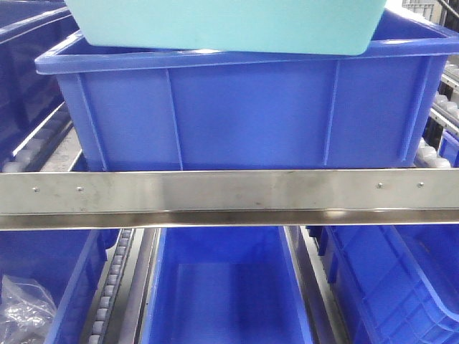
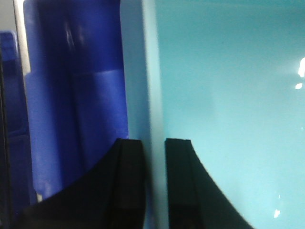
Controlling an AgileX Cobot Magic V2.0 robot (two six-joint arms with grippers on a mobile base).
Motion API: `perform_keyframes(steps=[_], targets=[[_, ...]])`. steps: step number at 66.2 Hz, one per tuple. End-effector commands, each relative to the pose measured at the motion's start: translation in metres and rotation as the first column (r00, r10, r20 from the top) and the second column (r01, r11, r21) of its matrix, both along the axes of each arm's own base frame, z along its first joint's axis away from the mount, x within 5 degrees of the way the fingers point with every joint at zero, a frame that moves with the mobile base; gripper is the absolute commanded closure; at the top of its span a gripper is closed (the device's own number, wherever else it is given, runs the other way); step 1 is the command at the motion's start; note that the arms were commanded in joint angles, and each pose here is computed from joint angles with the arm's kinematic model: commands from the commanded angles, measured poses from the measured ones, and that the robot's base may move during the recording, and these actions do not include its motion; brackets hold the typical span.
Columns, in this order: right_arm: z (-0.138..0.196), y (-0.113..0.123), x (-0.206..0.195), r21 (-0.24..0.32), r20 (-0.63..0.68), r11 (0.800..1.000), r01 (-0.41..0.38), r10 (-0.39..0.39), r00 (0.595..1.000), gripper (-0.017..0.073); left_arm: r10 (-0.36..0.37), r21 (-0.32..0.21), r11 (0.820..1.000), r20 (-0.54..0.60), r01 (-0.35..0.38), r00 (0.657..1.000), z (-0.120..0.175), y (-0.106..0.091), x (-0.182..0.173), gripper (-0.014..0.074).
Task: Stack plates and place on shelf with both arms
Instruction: 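Lower the teal tub with both grippers into the blue crate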
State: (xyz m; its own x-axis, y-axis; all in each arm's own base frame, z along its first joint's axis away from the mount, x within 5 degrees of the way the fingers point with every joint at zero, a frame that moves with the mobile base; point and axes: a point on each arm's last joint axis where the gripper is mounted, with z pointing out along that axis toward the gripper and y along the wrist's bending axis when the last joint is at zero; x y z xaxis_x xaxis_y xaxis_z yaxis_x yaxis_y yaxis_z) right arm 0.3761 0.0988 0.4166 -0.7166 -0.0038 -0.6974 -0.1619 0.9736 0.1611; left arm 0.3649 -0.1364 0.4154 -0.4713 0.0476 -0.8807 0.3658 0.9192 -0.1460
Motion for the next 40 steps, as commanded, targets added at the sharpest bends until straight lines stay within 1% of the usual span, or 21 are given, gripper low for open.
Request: perform_keyframes(steps=[1,15,30,40], targets=[[0.041,0.022,-0.012,0.204,0.187,0.974,-0.099,0.061,0.981,0.0504,-0.025,-0.181,0.982,0.145,0.051,0.989,0.043,-0.013,-0.018,0.0506],[0.042,0.015,-0.007,0.216,0.208,0.973,-0.08,0.035,0.977,0.0504,-0.012,-0.179,0.983,0.173,0.043,0.985,0.043,-0.013,-0.015,0.0505],[0.059,0.008,-0.004,0.225,0.264,0.972,-0.074,0.012,0.964,0.0504,-0.013,-0.173,0.984,0.153,0.04,0.988,0.034,-0.016,-0.007,0.0505],[0.056,0.008,0.002,0.22,0.245,0.973,-0.071,0.015,0.969,0.0504,-0.012,-0.171,0.985,0.155,0.039,0.988,0.033,-0.018,-0.001,0.0506]])
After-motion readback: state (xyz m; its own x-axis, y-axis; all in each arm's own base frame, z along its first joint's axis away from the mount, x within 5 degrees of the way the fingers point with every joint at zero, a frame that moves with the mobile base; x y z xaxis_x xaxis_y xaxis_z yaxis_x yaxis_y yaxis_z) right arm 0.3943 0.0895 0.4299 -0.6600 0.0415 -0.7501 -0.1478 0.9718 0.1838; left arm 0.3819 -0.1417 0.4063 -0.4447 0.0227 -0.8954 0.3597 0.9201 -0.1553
